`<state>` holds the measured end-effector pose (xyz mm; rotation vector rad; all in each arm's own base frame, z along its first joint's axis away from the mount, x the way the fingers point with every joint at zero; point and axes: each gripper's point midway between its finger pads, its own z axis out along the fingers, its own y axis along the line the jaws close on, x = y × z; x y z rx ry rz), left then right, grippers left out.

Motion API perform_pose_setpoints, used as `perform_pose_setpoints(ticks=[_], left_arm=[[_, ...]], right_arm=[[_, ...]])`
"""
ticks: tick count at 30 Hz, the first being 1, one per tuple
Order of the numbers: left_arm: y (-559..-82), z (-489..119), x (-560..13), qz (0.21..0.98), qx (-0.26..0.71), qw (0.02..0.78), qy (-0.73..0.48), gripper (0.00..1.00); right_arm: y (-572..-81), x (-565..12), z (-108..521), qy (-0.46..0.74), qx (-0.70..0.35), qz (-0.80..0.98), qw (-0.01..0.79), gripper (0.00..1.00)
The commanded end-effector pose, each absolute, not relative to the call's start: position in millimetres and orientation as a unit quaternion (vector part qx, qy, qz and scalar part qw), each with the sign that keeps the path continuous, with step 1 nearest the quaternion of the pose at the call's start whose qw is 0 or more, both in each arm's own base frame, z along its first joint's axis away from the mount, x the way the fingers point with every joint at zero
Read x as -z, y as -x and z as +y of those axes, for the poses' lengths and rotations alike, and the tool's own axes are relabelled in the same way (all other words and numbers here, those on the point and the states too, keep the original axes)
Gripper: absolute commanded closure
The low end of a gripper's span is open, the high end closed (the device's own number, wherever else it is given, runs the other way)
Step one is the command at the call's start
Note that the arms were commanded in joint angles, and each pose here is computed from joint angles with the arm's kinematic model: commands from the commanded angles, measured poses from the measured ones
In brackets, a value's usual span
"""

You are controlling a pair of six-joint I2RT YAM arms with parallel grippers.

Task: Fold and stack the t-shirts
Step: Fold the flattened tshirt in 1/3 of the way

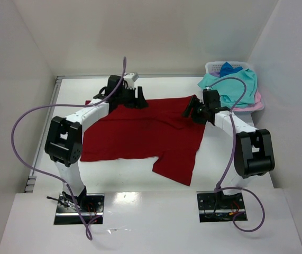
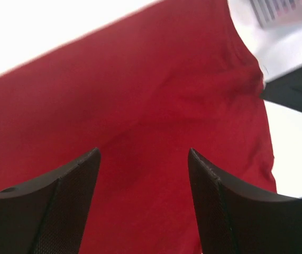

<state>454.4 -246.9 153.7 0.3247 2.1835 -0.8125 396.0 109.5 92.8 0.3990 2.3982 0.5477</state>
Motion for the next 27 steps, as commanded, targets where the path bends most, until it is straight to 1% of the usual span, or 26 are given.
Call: perform_pose_setpoints(ticks=[1, 4, 6, 8, 9, 13, 18, 19, 21, 24, 27], left_arm=[[-449, -278, -156, 0.84, 0.354, 0.383, -0.15, 0.25], [-445, -289, -149, 0.842, 0.359, 0.372, -0.155, 0.25], [-457, -287, -146, 0.846, 0.341, 0.383, -0.144, 0.25], [-464, -286, -135, 0.856, 0.33, 0.374, -0.136, 0.25], [-473, -288, -144, 0.854, 0.329, 0.382, -0.131, 0.25], [-492, -288, -119, 0.87, 0.306, 0.369, -0.111, 0.25], [-504, -288, -105, 0.875, 0.297, 0.371, -0.09, 0.24], [-504, -288, -95, 0.879, 0.295, 0.363, -0.089, 0.22], [-505, -287, -87, 0.885, 0.29, 0.355, -0.081, 0.22], [-503, -287, -80, 0.889, 0.29, 0.347, -0.075, 0.21], [-505, -284, -71, 0.893, 0.281, 0.346, -0.066, 0.21]], right_arm=[[-406, -84, 100, -0.157, -0.178, 0.911, 0.338, 0.23], [-407, -73, 89, -0.165, -0.143, 0.918, 0.33, 0.23], [-408, -69, 85, -0.17, -0.131, 0.919, 0.33, 0.23], [-408, -69, 83, -0.172, -0.126, 0.919, 0.331, 0.23], [-408, -69, 83, -0.172, -0.126, 0.919, 0.331, 0.23], [-403, -56, 81, -0.175, -0.115, 0.926, 0.315, 0.23], [-403, -47, 85, -0.181, -0.128, 0.924, 0.312, 0.23], [-404, -49, 88, -0.178, -0.136, 0.923, 0.314, 0.23], [-402, -43, 90, -0.177, -0.14, 0.924, 0.308, 0.23], [-402, -44, 93, -0.178, -0.149, 0.924, 0.304, 0.28], [-402, -50, 100, -0.174, -0.171, 0.921, 0.305, 0.29]])
